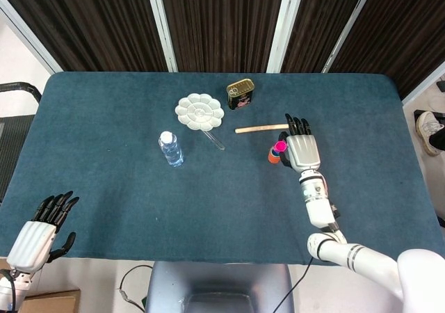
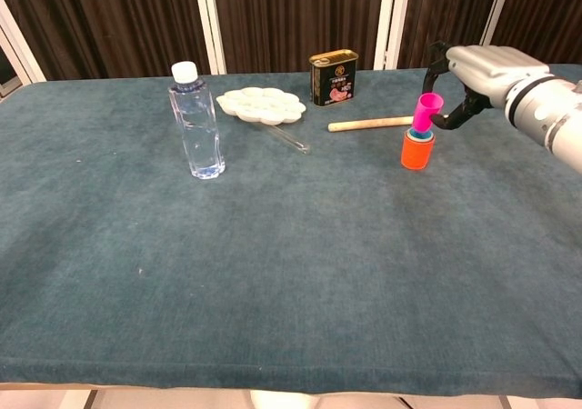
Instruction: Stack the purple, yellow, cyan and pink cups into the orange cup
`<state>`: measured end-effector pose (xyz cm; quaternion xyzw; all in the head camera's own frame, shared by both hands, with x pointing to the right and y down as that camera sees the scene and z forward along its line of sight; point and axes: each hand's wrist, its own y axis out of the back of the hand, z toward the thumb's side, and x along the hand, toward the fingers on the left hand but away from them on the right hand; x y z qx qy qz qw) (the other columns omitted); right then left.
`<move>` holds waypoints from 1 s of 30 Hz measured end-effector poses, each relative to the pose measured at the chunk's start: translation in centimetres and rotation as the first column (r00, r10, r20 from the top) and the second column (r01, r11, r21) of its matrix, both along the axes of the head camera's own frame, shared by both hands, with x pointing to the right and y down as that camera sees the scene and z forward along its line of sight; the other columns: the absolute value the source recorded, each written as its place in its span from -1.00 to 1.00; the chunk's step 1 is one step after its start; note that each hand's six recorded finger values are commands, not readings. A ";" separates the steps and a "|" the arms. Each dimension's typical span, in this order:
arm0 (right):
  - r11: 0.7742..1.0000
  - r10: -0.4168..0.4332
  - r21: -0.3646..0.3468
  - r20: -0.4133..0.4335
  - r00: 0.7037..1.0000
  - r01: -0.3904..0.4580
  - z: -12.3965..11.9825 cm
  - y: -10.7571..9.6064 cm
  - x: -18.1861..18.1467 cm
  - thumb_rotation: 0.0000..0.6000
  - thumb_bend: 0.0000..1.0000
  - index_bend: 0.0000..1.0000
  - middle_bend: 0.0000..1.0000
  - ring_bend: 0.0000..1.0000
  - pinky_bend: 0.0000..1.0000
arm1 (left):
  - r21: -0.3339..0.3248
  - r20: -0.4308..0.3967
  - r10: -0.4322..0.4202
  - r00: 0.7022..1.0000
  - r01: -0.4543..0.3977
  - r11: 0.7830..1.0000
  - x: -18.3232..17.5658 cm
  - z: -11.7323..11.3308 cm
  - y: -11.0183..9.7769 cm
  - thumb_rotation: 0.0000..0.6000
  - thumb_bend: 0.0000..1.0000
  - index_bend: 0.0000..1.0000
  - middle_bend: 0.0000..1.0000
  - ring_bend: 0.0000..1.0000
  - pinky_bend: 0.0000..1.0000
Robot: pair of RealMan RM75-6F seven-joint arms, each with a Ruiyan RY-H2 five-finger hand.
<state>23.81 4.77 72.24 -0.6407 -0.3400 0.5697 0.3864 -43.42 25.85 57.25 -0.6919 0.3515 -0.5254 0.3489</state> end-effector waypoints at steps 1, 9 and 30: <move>1.000 -0.002 -0.002 0.000 1.000 0.002 0.1 0.1 -0.1 1.00 -0.01 0.22 -0.84 -1.00 -1.00 | 0.000 -0.001 0.000 1.000 0.000 1.000 0.0 0.0 0.0 1.00 -0.08 -1.00 -1.00 -1.00 -0.85; 1.000 -0.007 -0.022 -0.011 1.000 0.007 0.7 0.5 -0.1 1.00 -0.01 -0.56 -0.93 -1.00 -1.00 | -0.001 -0.003 0.000 1.000 0.000 1.000 0.0 -0.1 0.1 1.00 -0.08 -1.00 -1.00 -1.00 -0.85; 0.992 -0.101 0.069 0.003 0.995 0.101 -11.8 14.7 10.1 1.00 -0.20 -1.00 -1.00 -1.00 -1.00 | 0.033 -0.009 0.015 1.000 -0.015 0.999 0.4 -0.9 0.5 1.00 -0.08 -1.00 -1.00 -1.00 -0.85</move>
